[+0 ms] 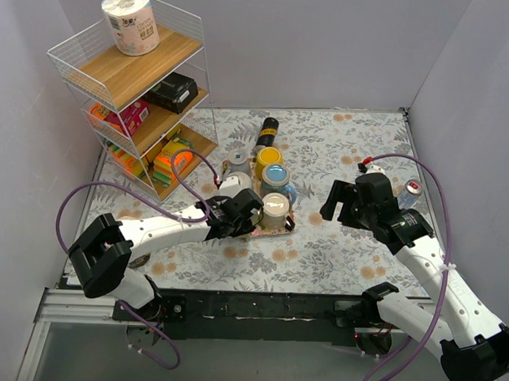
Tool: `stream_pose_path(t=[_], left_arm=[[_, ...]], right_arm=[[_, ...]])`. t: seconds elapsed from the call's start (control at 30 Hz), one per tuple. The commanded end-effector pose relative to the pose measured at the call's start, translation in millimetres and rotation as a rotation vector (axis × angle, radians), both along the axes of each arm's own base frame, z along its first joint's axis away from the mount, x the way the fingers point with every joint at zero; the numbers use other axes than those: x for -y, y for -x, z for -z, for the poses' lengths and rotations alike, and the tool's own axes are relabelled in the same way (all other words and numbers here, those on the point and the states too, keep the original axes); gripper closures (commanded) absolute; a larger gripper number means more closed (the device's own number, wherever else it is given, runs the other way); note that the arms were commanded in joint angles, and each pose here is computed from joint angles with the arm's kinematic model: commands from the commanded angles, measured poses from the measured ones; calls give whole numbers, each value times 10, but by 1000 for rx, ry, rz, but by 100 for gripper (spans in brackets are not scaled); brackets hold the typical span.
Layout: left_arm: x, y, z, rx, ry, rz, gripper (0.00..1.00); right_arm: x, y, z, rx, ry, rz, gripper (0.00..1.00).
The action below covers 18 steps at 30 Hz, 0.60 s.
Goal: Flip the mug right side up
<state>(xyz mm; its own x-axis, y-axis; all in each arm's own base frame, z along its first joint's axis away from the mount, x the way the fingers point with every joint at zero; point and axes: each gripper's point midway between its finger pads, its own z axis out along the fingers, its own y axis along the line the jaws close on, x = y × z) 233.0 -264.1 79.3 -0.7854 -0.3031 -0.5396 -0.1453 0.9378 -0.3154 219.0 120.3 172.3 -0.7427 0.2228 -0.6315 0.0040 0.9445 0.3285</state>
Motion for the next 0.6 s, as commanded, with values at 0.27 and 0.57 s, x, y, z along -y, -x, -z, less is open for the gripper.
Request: stream_pose_path(t=[0.27, 0.57], left_arm=[[-203, -3, -240, -1, -39, -87, 100], [7, -66, -1102, 91, 138, -45, 100]], right_arm=[[17, -29, 7, 8, 19, 0, 9], [-100, -47, -138, 16, -29, -37, 7]])
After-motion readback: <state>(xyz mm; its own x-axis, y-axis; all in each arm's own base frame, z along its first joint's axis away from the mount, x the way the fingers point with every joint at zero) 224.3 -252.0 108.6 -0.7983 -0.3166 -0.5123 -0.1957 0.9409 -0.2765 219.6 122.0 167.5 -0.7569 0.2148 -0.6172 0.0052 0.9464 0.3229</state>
